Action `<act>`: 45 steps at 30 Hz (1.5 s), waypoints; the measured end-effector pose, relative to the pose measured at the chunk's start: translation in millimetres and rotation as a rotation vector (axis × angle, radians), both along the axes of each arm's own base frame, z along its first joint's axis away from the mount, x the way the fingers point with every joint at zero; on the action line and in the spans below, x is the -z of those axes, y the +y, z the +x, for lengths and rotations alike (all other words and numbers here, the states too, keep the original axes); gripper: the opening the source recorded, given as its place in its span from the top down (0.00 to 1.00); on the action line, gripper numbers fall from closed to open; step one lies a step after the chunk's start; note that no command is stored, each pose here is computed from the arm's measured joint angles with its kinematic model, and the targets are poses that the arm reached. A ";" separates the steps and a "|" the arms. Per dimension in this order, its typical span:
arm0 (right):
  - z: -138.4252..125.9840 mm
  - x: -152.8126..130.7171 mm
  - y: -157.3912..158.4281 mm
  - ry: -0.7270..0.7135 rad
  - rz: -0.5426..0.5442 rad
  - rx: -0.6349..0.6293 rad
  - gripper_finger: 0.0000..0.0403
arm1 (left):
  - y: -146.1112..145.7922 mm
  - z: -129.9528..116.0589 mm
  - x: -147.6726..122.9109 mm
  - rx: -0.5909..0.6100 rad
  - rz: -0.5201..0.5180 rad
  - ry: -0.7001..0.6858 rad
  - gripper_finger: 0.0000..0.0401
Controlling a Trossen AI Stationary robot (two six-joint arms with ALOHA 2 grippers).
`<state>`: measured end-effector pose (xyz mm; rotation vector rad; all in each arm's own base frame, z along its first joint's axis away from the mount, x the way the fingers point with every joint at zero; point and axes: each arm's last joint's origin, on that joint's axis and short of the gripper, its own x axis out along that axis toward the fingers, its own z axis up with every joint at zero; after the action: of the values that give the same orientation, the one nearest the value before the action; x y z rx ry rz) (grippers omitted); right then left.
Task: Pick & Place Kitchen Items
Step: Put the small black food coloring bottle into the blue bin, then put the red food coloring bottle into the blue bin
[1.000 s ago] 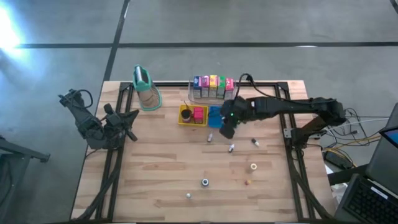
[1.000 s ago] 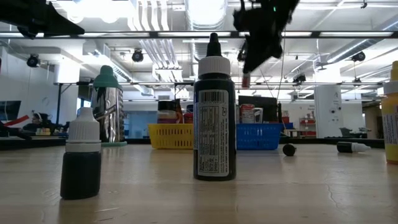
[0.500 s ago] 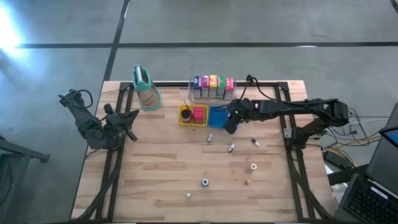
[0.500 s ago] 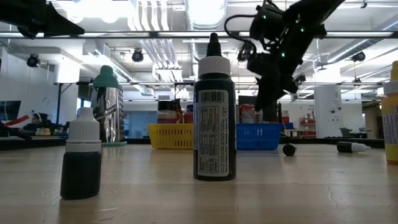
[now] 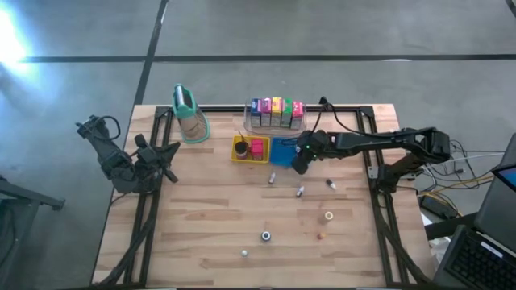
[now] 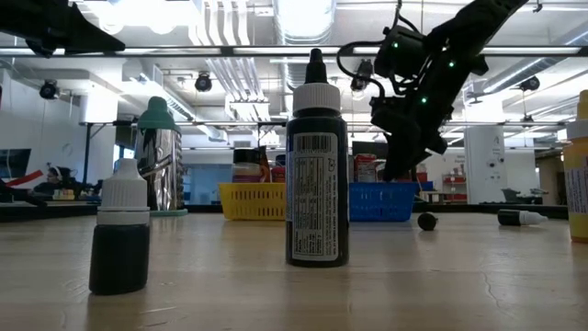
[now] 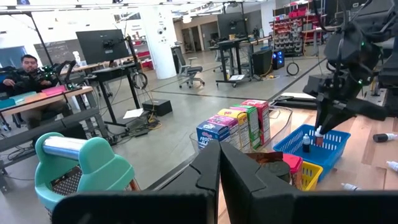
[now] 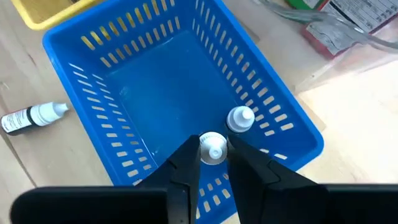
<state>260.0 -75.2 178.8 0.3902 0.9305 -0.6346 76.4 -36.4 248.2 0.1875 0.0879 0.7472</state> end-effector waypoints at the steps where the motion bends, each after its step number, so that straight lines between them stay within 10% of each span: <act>1: 0.5 0.9 -0.3 0.002 -0.001 -0.003 0.85 | 0.0 0.0 0.0 0.000 0.000 0.000 0.96; 45: 11.5 -3.4 -9.8 0.070 -0.016 -0.032 0.65 | 0.0 0.0 0.0 0.000 0.000 0.000 0.96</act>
<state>271.5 -85.0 182.2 0.3402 0.9956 -0.6293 76.4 -36.5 248.2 0.1876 0.0881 0.7472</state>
